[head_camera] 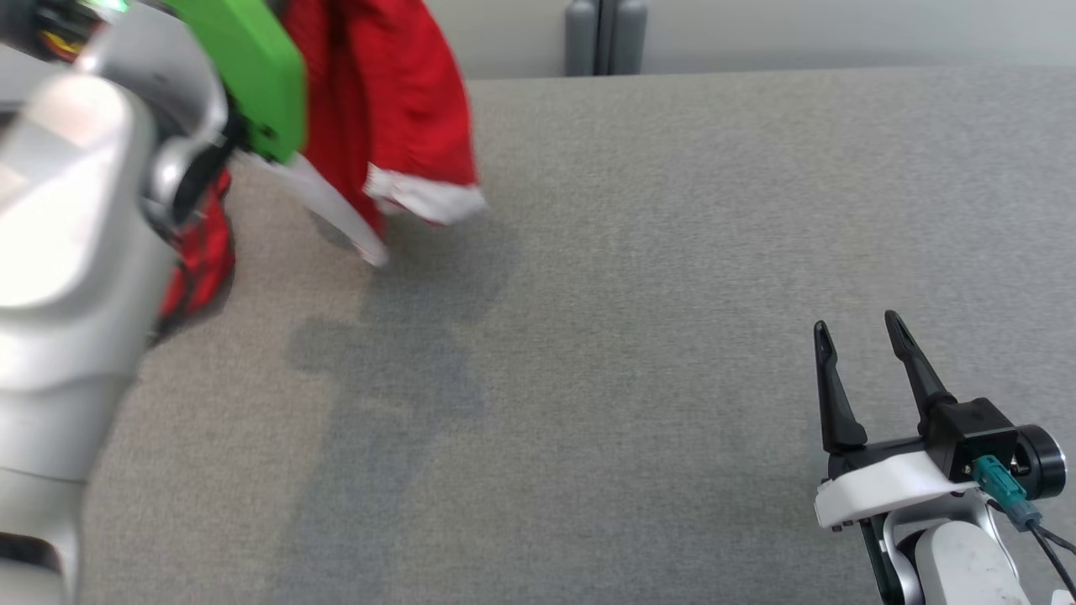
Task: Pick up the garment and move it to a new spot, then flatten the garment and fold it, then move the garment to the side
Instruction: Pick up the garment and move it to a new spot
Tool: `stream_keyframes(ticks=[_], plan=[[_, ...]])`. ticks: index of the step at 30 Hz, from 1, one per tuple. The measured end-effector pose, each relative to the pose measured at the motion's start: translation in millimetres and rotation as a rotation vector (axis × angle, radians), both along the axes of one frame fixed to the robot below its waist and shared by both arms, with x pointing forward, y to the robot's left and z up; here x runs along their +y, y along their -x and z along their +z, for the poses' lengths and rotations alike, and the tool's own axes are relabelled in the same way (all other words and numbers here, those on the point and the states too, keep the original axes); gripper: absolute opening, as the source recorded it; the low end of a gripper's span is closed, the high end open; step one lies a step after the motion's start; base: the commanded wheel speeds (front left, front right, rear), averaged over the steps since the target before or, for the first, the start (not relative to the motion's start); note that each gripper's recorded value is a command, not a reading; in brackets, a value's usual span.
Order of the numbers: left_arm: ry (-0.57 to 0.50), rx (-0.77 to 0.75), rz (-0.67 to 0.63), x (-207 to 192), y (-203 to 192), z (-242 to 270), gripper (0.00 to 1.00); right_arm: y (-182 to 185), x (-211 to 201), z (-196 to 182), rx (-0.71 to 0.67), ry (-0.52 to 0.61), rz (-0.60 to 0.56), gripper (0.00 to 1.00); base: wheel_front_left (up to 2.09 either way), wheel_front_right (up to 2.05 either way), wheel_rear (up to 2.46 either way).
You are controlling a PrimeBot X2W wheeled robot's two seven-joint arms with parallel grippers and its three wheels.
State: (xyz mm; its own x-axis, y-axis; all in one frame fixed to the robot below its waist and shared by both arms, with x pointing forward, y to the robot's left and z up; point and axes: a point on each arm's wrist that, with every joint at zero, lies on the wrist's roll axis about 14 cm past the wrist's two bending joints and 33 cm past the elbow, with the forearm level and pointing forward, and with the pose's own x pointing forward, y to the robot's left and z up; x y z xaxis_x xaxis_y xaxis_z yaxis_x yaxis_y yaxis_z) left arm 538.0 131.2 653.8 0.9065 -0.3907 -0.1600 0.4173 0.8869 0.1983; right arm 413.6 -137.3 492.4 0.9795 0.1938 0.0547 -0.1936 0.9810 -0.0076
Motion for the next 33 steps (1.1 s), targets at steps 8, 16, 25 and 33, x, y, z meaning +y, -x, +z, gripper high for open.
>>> stream_keyframes(ticks=[8, 16, 25, 33], plan=[[0.218, 0.215, -0.271, -139.4, 54.2, -79.6, 0.0, 25.2, -32.6, 3.2, 0.007, -0.045, -0.098, 1.0, 0.0, 0.0, 0.0], [0.331, 0.333, -0.323, -204.5, 78.4, -139.1, 0.0, 37.2, -57.4, 7.7, -0.002, -0.05, -0.172, 1.0, 0.0, 0.0, 0.0], [0.401, 0.388, -0.417, -257.5, 104.6, -164.3, 1.0, 39.5, -73.7, -7.9, 0.049, -0.049, -0.224, 1.0, 0.0, 0.0, 0.0], [0.438, 0.282, -0.413, -257.4, 92.3, -147.2, 1.0, 35.9, -73.7, -15.4, 0.07, -0.047, -0.224, 1.0, 0.0, 0.0, 0.0]])
